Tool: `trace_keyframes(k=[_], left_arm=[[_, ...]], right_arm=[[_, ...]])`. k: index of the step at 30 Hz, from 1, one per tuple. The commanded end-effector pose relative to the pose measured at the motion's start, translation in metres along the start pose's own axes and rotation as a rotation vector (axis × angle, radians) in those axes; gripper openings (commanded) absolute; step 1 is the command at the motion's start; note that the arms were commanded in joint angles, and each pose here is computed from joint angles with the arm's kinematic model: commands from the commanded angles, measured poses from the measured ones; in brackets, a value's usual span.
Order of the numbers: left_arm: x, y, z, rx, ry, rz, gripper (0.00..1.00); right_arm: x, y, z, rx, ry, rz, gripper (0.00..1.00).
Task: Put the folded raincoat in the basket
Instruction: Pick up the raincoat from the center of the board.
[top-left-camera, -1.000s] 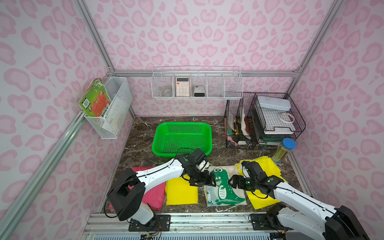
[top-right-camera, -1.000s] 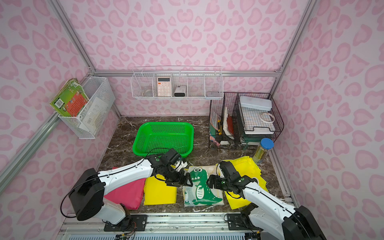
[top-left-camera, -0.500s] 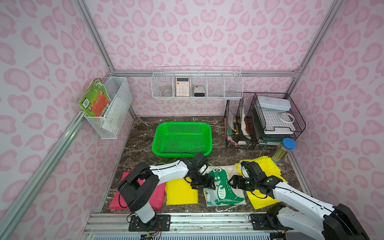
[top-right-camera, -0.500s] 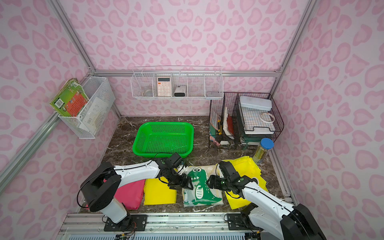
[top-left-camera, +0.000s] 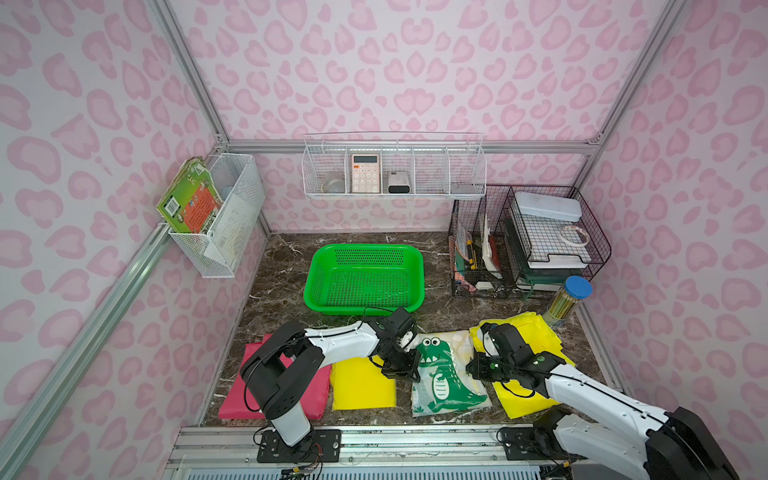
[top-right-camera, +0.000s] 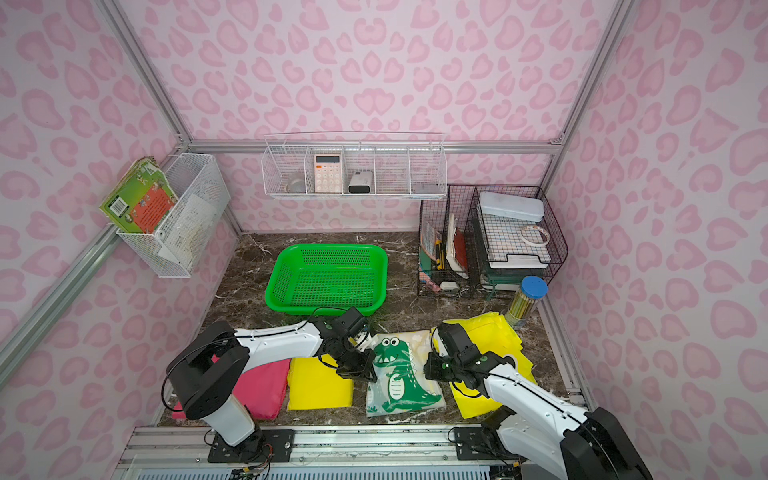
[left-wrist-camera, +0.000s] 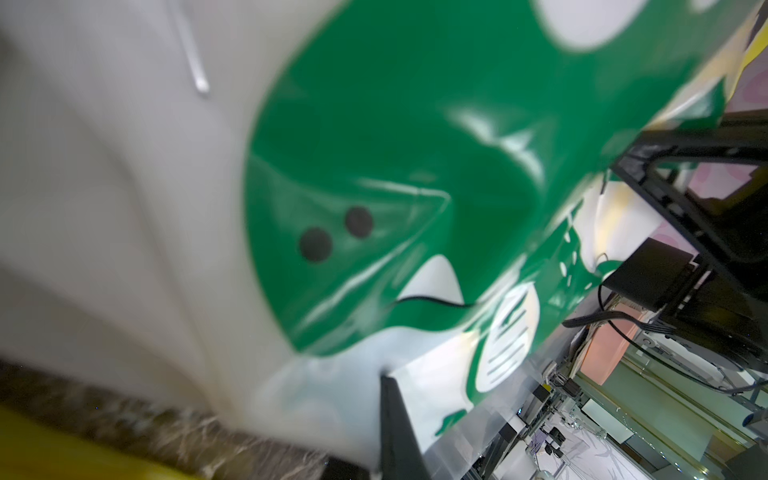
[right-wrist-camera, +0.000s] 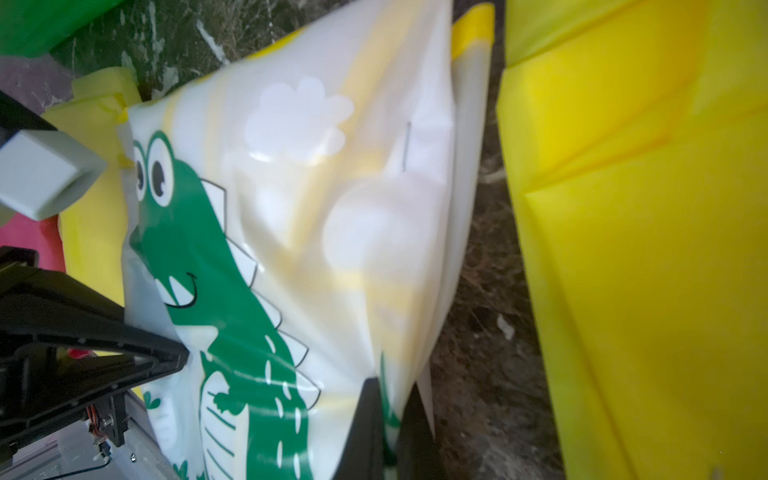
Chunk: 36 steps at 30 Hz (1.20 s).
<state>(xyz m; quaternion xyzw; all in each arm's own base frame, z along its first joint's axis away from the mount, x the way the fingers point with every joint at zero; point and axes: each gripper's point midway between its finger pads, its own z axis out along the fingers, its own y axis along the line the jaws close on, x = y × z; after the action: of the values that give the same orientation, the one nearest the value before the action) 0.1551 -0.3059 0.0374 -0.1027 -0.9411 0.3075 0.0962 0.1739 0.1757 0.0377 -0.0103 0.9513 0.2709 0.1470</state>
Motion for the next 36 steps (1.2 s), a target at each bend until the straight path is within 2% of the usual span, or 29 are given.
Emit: trace_keyframes(k=[1, 4, 13, 19, 22, 29, 36], left_arm=[[0.002, -0.016, -0.006, 0.054, 0.010, 0.037, 0.00], [0.007, -0.029, -0.017, 0.061, 0.007, 0.067, 0.00], [0.014, -0.084, -0.067, 0.122, -0.033, 0.156, 0.00], [-0.005, -0.108, -0.102, 0.097, -0.143, 0.205, 0.00], [-0.025, -0.114, -0.126, 0.105, -0.212, 0.208, 0.00], [-0.086, -0.093, -0.191, 0.120, -0.381, 0.155, 0.00], [-0.138, -0.048, -0.251, 0.093, -0.534, 0.081, 0.00]], right_arm=[[0.003, 0.009, -0.003, -0.035, 0.027, -0.002, 0.00], [0.000, 0.015, -0.010, -0.044, 0.024, -0.005, 0.00], [-0.023, 0.038, -0.050, -0.077, -0.086, 0.014, 0.00], [-0.059, 0.065, -0.088, -0.135, -0.240, 0.014, 0.00], [-0.082, 0.085, -0.099, -0.171, -0.276, -0.014, 0.00], [-0.144, 0.146, -0.104, -0.268, -0.335, -0.140, 0.00], [-0.212, 0.195, -0.075, -0.315, -0.360, -0.220, 0.00]])
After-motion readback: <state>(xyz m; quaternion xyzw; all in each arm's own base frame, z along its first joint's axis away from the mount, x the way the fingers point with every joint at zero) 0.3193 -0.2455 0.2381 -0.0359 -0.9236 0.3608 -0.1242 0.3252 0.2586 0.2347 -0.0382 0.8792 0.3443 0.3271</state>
